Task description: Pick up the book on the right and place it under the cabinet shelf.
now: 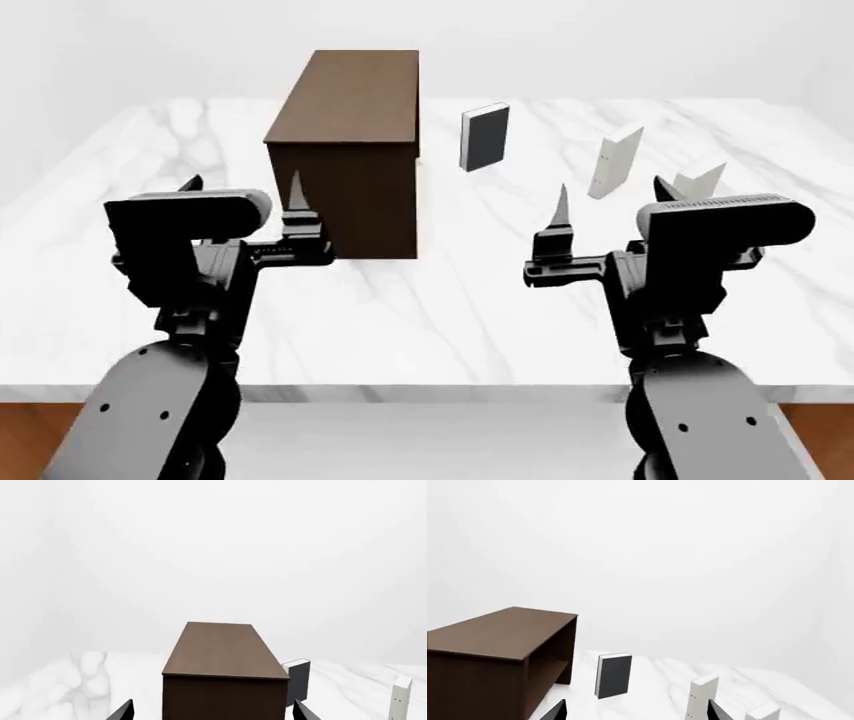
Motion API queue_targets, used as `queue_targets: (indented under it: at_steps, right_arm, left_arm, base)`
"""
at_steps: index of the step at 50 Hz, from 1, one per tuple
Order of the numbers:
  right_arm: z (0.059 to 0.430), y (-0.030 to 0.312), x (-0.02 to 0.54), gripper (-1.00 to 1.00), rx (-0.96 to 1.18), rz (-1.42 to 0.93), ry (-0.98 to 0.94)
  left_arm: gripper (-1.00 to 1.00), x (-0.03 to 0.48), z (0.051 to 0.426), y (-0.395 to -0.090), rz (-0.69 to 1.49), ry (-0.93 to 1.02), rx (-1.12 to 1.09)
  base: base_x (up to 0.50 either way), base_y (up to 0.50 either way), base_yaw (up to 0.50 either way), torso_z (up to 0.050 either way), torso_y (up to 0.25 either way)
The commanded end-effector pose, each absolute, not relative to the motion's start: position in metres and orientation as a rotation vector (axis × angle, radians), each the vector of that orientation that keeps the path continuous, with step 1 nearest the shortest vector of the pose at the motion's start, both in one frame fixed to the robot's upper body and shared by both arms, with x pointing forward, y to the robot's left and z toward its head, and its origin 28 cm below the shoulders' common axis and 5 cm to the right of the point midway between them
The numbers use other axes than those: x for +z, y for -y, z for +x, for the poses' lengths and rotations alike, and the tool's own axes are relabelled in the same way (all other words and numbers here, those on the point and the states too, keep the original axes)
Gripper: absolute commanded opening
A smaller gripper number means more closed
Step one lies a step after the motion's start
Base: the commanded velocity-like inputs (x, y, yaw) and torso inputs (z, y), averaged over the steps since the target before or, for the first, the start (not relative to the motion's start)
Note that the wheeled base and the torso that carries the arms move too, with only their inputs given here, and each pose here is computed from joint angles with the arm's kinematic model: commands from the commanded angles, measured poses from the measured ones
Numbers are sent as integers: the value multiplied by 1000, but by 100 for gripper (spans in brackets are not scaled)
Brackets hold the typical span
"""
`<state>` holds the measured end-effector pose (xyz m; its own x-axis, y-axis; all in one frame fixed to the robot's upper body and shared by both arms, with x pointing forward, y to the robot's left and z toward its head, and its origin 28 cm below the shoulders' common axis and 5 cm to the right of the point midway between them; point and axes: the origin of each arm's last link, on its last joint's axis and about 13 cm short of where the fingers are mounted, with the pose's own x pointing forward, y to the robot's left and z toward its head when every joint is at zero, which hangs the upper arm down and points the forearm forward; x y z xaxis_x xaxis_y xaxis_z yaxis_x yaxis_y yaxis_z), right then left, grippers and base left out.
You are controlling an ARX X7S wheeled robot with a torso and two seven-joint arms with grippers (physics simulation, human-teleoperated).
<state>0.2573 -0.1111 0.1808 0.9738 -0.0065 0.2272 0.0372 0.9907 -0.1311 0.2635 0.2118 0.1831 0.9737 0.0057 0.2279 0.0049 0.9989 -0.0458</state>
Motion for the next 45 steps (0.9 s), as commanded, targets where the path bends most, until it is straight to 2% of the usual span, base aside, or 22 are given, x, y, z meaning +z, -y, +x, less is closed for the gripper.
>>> queue_targets:
  at_steps: [1, 10, 45]
  right_arm:
    - [262, 115, 222, 100, -32, -166, 297]
    - [265, 116, 241, 100, -42, -176, 323]
    - [264, 113, 248, 100, -34, -178, 348]
  left_arm:
    - [100, 220, 271, -216, -33, 292, 13]
    - [100, 236, 276, -218, -21, 313, 6]
    - [100, 240, 274, -219, -6, 325, 11]
  base:
    - [0, 0, 0, 0, 0]
    - [21, 0, 0, 0, 0]
    - [260, 0, 0, 0, 0]
